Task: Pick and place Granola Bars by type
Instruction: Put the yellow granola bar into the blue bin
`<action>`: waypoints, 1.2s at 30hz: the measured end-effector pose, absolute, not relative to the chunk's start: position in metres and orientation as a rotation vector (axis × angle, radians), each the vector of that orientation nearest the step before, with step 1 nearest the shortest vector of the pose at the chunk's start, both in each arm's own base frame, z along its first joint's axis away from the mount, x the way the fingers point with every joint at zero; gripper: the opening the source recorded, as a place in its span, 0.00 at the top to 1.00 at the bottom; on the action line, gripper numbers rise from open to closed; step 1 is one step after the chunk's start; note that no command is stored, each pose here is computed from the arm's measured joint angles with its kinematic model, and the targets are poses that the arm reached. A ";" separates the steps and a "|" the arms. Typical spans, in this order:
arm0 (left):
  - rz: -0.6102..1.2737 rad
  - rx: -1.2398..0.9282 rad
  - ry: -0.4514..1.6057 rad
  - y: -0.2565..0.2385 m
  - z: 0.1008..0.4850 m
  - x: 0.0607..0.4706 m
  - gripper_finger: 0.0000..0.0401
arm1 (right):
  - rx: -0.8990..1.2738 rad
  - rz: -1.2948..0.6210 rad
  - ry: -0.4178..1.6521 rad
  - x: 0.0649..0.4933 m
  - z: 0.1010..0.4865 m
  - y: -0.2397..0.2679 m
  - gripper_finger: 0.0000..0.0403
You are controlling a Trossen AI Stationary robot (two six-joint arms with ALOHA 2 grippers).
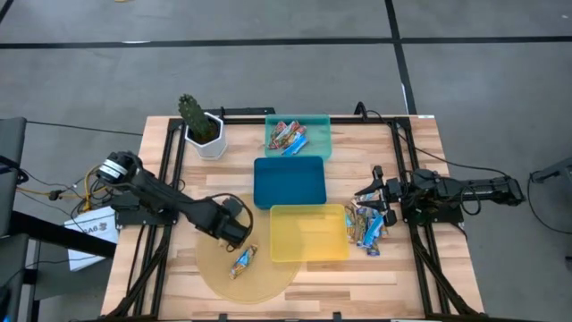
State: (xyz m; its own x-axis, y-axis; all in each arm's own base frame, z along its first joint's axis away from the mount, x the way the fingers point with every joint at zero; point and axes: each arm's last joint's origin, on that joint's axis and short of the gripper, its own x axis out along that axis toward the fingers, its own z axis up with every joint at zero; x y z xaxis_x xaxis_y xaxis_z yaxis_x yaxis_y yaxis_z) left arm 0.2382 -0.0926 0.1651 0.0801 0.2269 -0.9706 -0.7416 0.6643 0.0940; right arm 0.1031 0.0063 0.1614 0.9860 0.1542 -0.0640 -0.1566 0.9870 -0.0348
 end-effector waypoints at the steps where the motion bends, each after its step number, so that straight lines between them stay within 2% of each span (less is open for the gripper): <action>1: 0.760 -0.509 1.295 -0.091 0.161 0.239 0.58 | -0.040 0.156 0.061 0.103 0.161 0.006 0.69; 9: 0.779 -0.604 1.306 -0.082 0.151 0.238 0.45 | -0.040 0.157 0.060 0.103 0.162 0.006 0.69; 21: 0.802 -0.621 1.306 -0.073 0.150 0.241 0.45 | -0.040 0.157 0.061 0.103 0.161 0.006 0.69; 27: 0.788 -0.628 1.321 -0.072 0.150 0.241 0.53 | -0.040 0.157 0.061 0.103 0.161 0.006 0.69; 36: 0.743 -0.605 1.352 -0.073 0.150 0.241 0.77 | -0.040 0.157 0.061 0.103 0.161 0.006 0.69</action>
State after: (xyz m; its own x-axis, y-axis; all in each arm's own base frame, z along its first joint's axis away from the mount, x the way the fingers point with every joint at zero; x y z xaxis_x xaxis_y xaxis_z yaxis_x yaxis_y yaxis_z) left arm 0.2411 -0.0727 0.1495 0.0588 0.1235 -0.9906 -0.7705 0.6365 0.0336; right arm 0.1031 0.0063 0.1614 0.9859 0.1546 -0.0639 -0.1570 0.9870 -0.0348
